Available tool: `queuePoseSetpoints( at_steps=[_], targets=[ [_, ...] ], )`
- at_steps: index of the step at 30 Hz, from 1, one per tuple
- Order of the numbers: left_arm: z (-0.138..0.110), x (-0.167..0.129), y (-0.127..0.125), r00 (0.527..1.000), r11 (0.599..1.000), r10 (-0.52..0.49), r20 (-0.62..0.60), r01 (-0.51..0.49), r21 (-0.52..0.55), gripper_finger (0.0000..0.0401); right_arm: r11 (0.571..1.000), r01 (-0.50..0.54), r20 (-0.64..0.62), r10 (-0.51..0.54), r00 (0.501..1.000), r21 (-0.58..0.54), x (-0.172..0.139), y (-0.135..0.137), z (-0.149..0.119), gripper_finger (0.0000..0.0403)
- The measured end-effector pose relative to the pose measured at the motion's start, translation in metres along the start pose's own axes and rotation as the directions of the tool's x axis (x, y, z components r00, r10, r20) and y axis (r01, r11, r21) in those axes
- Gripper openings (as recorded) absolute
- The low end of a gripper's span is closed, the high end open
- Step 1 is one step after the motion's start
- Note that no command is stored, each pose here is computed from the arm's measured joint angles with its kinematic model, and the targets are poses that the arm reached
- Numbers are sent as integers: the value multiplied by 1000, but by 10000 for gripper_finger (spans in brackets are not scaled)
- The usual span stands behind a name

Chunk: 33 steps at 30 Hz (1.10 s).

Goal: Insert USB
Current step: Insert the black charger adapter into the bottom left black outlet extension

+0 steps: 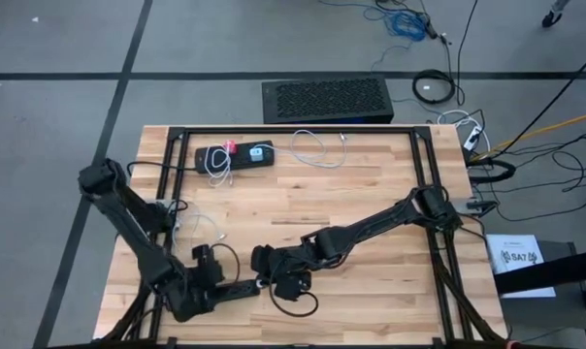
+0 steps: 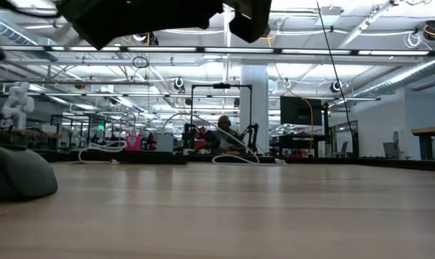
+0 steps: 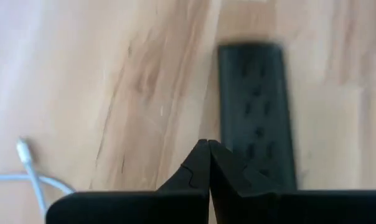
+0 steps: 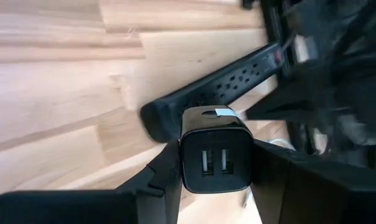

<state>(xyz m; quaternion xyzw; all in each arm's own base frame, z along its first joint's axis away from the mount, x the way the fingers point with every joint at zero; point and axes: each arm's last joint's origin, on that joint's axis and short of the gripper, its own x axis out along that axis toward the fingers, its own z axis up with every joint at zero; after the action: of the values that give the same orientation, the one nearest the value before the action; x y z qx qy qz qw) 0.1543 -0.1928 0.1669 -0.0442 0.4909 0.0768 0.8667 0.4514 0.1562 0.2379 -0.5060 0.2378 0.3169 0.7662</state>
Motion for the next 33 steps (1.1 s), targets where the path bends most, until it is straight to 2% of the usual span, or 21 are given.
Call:
queuePoseSetpoints(
  at_steps=[3, 6, 12, 15, 19, 23, 33],
  targets=[
    [10, -25, 0, 998, 998, -55, 14, 55, -12, 2, 1000, -4, -4, 4, 1000, 4, 2, -2, 1, 118],
    [16, -43, -3, 988, 988, -145, -57, 142, -53, 2, 1000, 2, 3, -2, 1000, 10, 1, -6, 3, 118],
    [-4, -37, -13, 932, 981, -189, -310, 166, -98, 2, 999, -8, 19, 7, 1000, 35, 2, -6, 4, 118],
    [-17, -36, -19, 914, 983, -173, -366, 137, -123, 2, 999, -20, 13, 20, 1000, 33, 4, -4, 3, 118],
    [-24, -34, -21, 924, 985, -133, -358, 82, -152, 2, 999, -7, 18, 7, 1000, 36, 4, -7, 1, 118],
    [-26, -25, -24, 927, 987, -117, -356, 70, -143, 2, 999, -8, 12, 8, 1000, 34, 4, -8, -2, 118],
    [-10, -3, -19, 958, 999, -39, -283, 30, -33, 2, 997, -58, -9, 57, 998, -55, 23, 1, -11, 118]
  ],
)
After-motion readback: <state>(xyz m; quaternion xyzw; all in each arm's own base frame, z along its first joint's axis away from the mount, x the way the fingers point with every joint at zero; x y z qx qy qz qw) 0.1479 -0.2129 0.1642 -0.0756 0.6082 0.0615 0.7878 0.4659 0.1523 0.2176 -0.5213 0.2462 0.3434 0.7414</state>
